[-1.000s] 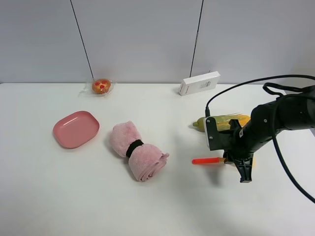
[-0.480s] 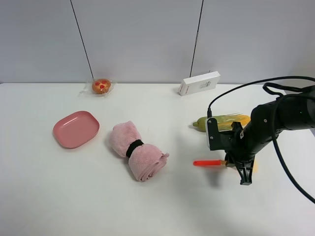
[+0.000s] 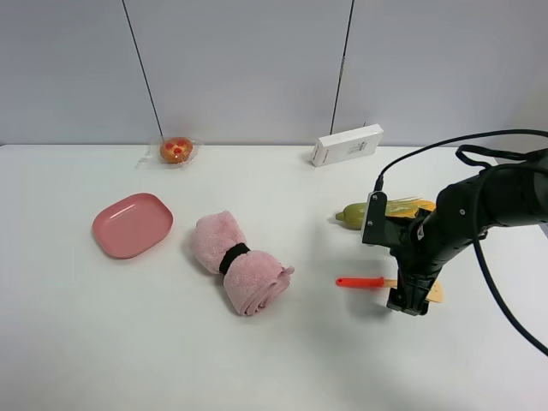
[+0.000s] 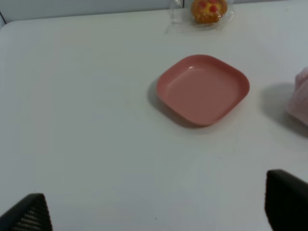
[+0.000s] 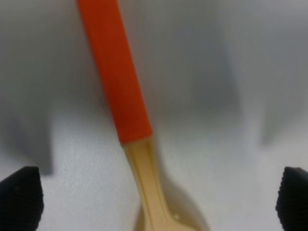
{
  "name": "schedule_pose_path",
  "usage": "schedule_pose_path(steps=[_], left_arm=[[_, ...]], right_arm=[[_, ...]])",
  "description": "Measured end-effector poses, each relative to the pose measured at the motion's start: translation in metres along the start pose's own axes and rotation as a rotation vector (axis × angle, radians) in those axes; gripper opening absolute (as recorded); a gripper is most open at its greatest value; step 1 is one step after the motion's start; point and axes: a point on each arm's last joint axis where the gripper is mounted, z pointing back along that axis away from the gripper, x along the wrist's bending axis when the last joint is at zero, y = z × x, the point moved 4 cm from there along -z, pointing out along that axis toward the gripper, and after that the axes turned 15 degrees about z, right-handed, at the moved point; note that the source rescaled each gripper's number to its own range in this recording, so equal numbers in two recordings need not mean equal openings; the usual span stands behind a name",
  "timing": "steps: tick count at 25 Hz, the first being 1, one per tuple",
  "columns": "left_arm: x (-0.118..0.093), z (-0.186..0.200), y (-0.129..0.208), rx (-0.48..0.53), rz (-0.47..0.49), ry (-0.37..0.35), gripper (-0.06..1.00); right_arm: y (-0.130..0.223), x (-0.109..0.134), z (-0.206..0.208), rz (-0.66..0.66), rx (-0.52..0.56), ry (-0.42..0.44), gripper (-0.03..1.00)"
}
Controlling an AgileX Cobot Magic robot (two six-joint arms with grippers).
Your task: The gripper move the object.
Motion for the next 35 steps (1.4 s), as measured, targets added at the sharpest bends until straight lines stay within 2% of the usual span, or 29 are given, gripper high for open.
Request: schedule_pose_path(steps=[7,11,13,20,23,26,29,35], left_arm=[[0.000,0.000,0.000,0.000,0.000,0.000,1.00],[0.000,0.000,0.000,0.000,0.000,0.000,1.00],[0.000,0.000,0.000,0.000,0.000,0.000,1.00],[0.000,0.000,0.000,0.000,0.000,0.000,1.00],[0.000,0.000,0.000,0.000,0.000,0.000,1.00],[0.000,0.000,0.000,0.000,0.000,0.000,1.00],[0.000,0.000,0.000,0.000,0.000,0.000,1.00],[0.000,0.000,0.000,0.000,0.000,0.000,1.00]], right_arm=[[-0.001,0.000,0.001,-0.048,-0.007,-0.002,1.00],[-0.005,-0.005,0.018,-0.166,-0.049,0.045,1.00],[-0.008,-0.009,0.032,-0.283,-0.091,0.080,1.00],[-0.018,-0.018,0.097,-0.881,-0.331,0.177,1.00],[-0.018,-0.022,0.130,-1.008,-0.461,0.250,1.00],[-0.017,-0.023,0.163,-1.017,-0.576,0.336,1.00],[-0.014,-0.017,0.194,-0.958,-0.652,0.417,1.00],[-0.012,-0.013,0.262,-0.809,-0.712,0.535,0.95]])
